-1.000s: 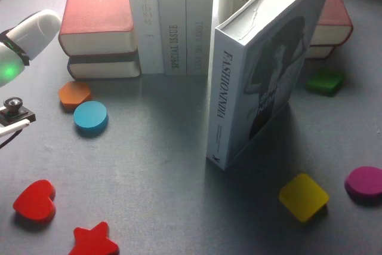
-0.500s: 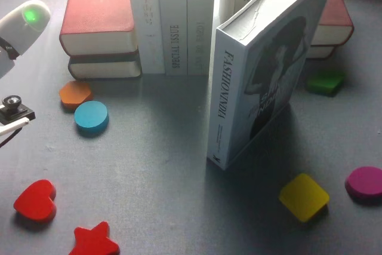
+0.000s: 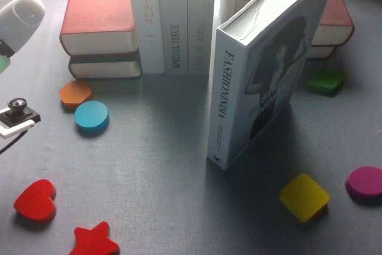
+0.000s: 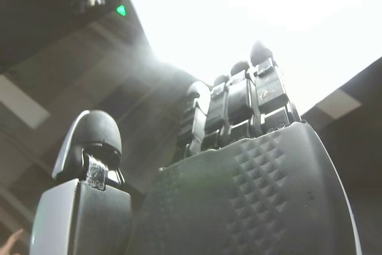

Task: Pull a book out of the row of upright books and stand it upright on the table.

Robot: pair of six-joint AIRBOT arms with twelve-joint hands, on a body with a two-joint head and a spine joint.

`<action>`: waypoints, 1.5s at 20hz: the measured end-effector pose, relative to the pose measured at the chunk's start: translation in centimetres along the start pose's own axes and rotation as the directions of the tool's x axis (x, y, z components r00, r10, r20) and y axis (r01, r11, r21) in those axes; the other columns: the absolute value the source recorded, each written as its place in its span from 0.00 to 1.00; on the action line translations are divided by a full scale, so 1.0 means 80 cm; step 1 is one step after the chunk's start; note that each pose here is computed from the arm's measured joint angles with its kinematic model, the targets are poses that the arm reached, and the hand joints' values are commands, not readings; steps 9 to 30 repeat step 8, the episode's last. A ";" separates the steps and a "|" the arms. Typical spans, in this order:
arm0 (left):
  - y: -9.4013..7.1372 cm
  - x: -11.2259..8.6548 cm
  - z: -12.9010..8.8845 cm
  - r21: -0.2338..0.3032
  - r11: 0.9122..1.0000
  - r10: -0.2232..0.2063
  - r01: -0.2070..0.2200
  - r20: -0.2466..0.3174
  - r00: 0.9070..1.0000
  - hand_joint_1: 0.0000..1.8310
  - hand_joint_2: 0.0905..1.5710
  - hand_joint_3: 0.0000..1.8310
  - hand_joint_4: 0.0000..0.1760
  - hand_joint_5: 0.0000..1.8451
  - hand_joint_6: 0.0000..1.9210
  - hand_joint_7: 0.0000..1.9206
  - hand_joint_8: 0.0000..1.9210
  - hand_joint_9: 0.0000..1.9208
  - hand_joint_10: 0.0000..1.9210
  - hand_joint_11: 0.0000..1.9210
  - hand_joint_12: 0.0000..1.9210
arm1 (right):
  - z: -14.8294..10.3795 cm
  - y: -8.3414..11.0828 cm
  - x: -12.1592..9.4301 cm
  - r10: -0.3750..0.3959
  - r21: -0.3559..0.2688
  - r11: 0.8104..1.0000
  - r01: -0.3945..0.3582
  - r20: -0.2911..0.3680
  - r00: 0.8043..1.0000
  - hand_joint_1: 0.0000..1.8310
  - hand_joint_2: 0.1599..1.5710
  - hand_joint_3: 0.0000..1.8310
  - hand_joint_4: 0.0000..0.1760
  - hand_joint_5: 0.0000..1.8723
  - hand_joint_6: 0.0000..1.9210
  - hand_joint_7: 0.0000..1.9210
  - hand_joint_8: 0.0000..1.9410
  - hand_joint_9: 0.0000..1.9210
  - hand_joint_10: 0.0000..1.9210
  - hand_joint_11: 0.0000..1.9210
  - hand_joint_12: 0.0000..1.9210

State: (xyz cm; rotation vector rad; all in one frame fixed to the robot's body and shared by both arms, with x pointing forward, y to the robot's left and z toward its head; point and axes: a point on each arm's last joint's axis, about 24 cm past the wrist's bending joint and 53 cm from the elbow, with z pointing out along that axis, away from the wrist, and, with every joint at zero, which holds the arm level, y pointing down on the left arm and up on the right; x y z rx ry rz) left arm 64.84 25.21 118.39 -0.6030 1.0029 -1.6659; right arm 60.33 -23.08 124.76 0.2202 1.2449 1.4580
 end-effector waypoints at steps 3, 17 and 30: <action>0.000 0.004 0.000 0.000 1.000 -0.012 0.012 -0.008 1.000 0.02 0.85 0.00 0.27 0.00 0.00 0.00 0.00 0.00 0.00 0.00 0.07 | -0.003 0.006 -0.015 -0.005 -0.015 1.000 0.005 0.042 0.999 0.04 0.95 0.01 0.02 0.00 0.00 0.00 0.00 0.00 0.00 0.00 1.00; 0.000 0.004 0.000 0.000 1.000 -0.014 0.014 -0.009 1.000 0.12 0.88 0.00 0.19 0.03 0.01 0.05 0.00 0.09 0.01 0.00 0.34 | -0.009 0.006 -0.016 0.008 -0.023 1.000 -0.007 0.067 0.998 0.00 0.98 0.00 0.03 0.00 0.00 0.00 0.00 0.00 0.04 0.00 1.00; 0.000 0.004 0.000 0.000 1.000 -0.014 0.014 -0.009 1.000 0.12 0.88 0.00 0.19 0.03 0.01 0.05 0.00 0.09 0.01 0.00 0.34 | -0.009 0.006 -0.016 0.008 -0.023 1.000 -0.007 0.067 0.998 0.00 0.98 0.00 0.03 0.00 0.00 0.00 0.00 0.00 0.04 0.00 1.00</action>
